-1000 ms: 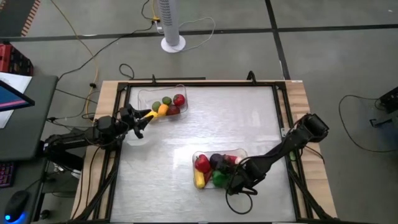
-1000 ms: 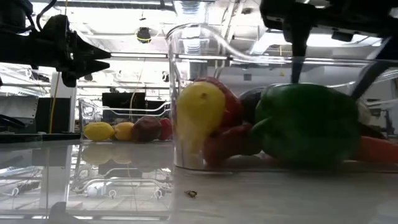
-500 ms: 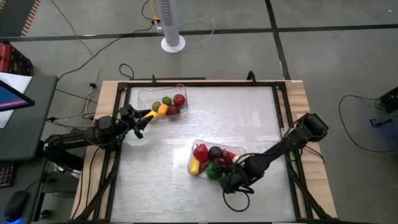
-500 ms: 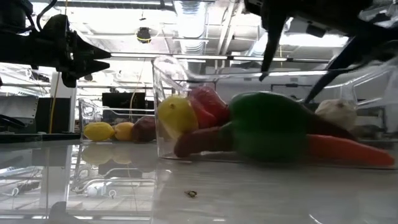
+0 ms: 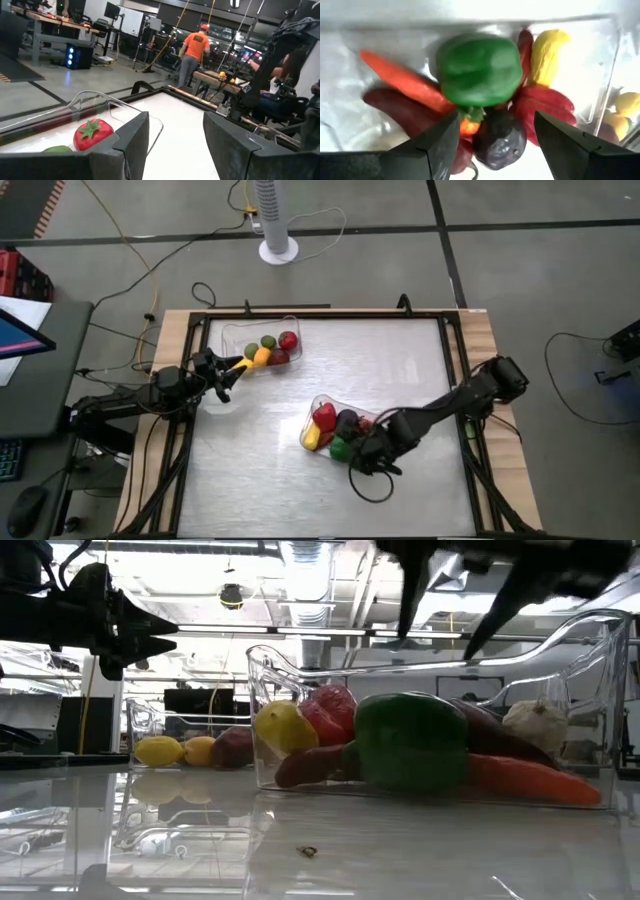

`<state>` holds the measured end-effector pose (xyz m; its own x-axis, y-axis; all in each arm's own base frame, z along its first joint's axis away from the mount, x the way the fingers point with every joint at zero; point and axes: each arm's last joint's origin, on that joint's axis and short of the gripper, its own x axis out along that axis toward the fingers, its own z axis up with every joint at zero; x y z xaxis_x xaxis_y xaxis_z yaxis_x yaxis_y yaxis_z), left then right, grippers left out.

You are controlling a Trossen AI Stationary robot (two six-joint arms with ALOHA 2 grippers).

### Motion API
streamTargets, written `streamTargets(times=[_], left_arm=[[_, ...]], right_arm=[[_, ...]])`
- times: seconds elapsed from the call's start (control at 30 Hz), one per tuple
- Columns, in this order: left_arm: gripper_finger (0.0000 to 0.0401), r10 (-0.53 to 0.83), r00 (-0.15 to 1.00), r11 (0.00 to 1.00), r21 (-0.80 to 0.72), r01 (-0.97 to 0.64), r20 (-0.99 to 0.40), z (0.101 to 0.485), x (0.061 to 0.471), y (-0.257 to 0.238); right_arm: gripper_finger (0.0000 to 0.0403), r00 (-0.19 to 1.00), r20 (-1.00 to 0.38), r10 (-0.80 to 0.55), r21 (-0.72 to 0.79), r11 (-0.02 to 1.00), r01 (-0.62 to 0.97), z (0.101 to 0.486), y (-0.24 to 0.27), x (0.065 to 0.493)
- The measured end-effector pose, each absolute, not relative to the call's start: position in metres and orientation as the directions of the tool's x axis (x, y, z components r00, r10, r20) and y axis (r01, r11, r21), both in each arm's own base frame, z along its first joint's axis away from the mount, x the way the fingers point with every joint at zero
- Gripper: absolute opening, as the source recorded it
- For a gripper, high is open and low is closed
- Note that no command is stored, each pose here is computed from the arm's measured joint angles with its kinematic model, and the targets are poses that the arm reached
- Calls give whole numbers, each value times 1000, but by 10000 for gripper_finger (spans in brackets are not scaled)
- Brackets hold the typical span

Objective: Sort produce into baskets
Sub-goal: Put the peach from the top transparent bin

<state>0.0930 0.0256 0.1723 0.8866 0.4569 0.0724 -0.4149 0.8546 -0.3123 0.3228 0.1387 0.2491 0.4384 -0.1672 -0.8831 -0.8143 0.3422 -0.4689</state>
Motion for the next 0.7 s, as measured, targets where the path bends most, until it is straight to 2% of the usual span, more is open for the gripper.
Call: streamTargets(times=[0.37, 0.7], left_arm=[[174, 457, 887, 855, -312, -415, 72, 172, 93, 26], [174, 457, 886, 854, -312, -416, 71, 172, 93, 26]], right_arm=[[281, 315, -943, -102, -331, 327, -885, 227, 125, 332], [280, 217, -965, -151, -255, 328, -910, 199, 114, 343]])
